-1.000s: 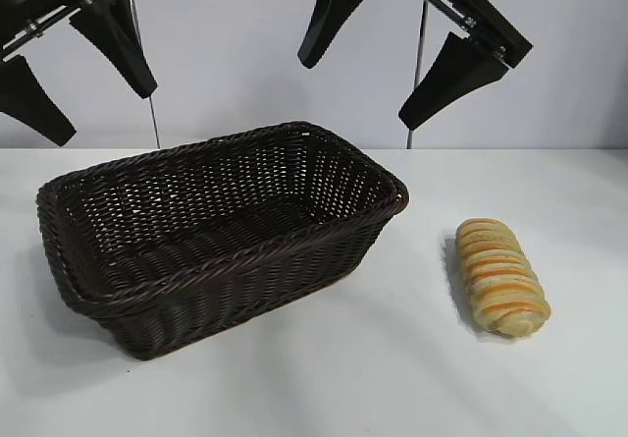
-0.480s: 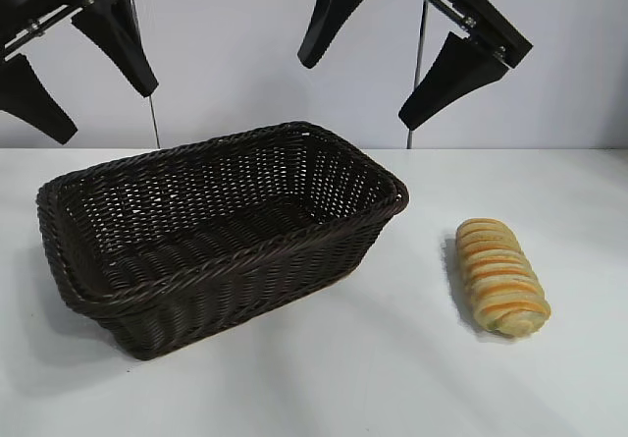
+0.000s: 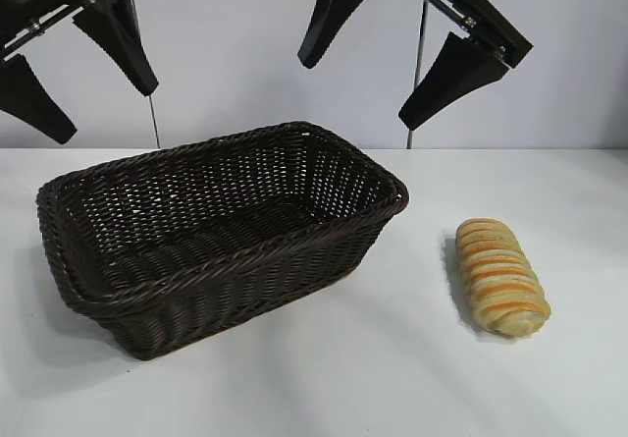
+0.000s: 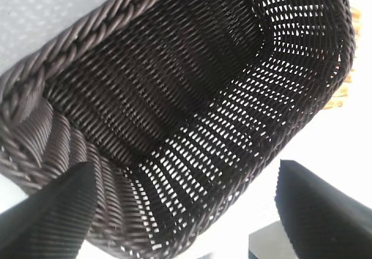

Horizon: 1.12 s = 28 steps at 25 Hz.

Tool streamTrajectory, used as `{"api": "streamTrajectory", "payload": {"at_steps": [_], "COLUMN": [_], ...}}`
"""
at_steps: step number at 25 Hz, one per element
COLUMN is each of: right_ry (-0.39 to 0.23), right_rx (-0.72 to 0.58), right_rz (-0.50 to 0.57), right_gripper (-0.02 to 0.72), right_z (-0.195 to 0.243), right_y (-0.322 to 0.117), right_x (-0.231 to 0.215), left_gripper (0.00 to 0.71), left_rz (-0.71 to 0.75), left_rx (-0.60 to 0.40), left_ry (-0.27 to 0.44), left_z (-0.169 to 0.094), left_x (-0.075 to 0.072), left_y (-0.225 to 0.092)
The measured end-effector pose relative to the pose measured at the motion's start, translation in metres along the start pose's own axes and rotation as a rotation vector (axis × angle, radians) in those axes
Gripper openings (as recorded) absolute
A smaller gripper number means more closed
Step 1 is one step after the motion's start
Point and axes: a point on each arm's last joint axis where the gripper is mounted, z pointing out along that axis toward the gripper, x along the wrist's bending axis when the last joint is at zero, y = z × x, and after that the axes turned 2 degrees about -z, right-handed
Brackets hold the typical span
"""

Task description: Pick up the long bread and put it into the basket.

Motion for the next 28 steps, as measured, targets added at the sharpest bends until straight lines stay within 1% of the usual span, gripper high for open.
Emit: {"api": "streamTrajectory", "payload": {"at_steps": [2,3,4,6,9,14,17,21,23,24,28], "right_ry": [0.000,0.000,0.000,0.000,0.000,0.000,0.000,0.000,0.000,0.000,0.000], "right_rx": [0.000,0.000,0.000,0.000,0.000,0.000,0.000,0.000,0.000,0.000,0.000], "right_rz": [0.000,0.000,0.000,-0.004,-0.011,-0.015,-0.017,-0.018,-0.018,-0.018,-0.018], "right_gripper": [0.650,0.650,0.650,0.650,0.650,0.650,0.650,0.650,0.650,0.650,0.650], "right_z": [0.000,0.000,0.000,0.000,0.000,0.000,0.000,0.000,0.000,0.000,0.000], "right_y": [0.000,0.000,0.000,0.000,0.000,0.000,0.000,0.000,0.000,0.000,0.000], "right_x": [0.000,0.000,0.000,0.000,0.000,0.000,0.000,0.000,0.000,0.000,0.000], "left_gripper": [0.605,0.605,0.605,0.605,0.603,0.601,0.597,0.594,0.594,0.594,0.594], "left_rz": [-0.020,-0.030,-0.052,-0.083,-0.134,-0.219,-0.238,-0.263,-0.271,-0.272,-0.272], "left_rx": [-0.059,-0.080,-0.102,-0.111,-0.061,0.085,0.097,0.067,0.049,0.035,0.001], "left_ry": [0.102,0.163,0.207,0.253,0.282,0.331,0.328,0.249,0.201,0.189,0.182], "left_z": [-0.021,-0.029,-0.037,-0.043,-0.032,0.005,0.025,0.045,0.050,0.052,0.055], "left_x": [0.001,0.005,0.007,0.012,0.022,0.047,0.056,0.055,0.052,0.051,0.053], "left_y": [-0.004,-0.007,-0.010,-0.020,-0.031,-0.058,-0.069,-0.077,-0.077,-0.077,-0.074]}}
